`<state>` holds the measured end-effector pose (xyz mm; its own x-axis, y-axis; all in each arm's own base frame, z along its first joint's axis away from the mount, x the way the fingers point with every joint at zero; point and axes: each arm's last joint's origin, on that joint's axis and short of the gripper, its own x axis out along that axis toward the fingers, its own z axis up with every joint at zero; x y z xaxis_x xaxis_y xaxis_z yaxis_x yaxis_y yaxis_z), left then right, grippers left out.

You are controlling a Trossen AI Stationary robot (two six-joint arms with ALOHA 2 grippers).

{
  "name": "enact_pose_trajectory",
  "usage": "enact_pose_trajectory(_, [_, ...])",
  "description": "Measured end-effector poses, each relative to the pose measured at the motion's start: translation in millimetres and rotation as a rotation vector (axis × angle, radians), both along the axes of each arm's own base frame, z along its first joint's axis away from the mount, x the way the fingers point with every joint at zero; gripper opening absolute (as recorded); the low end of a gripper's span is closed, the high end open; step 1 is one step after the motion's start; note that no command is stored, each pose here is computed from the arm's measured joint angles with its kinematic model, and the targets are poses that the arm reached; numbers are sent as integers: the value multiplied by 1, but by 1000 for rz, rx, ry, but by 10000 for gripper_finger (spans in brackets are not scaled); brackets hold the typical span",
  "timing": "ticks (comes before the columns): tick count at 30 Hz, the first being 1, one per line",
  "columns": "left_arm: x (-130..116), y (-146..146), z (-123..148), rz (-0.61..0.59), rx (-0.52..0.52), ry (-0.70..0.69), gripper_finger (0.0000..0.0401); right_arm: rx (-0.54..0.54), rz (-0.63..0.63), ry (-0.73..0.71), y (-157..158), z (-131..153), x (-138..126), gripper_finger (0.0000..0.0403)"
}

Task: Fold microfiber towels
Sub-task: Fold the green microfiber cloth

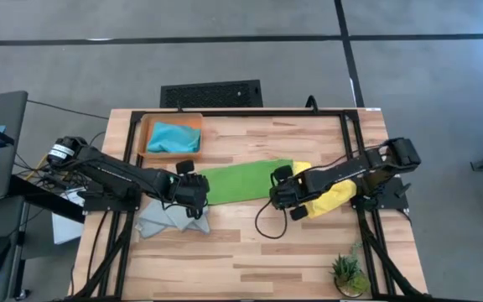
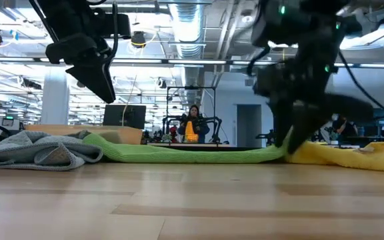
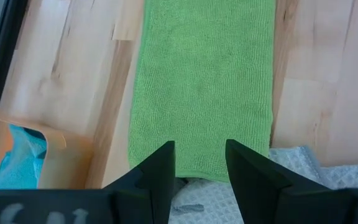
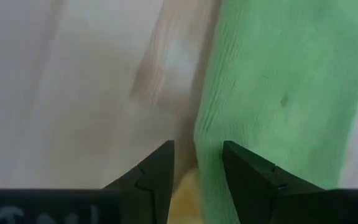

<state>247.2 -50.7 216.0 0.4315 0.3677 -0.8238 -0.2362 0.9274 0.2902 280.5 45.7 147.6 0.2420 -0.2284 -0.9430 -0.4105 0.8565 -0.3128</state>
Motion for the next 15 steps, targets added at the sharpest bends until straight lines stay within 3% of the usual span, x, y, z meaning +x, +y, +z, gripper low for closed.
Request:
enact_pose_trajectory(10, [1,-1,0,-9,-11,-5,135,-152,-19,66,-3,-17,3,160])
enact_pose_trajectory(15, [1,-1,0,-12,-14,-6,135,-196,-50,11,-4,-8,5,128])
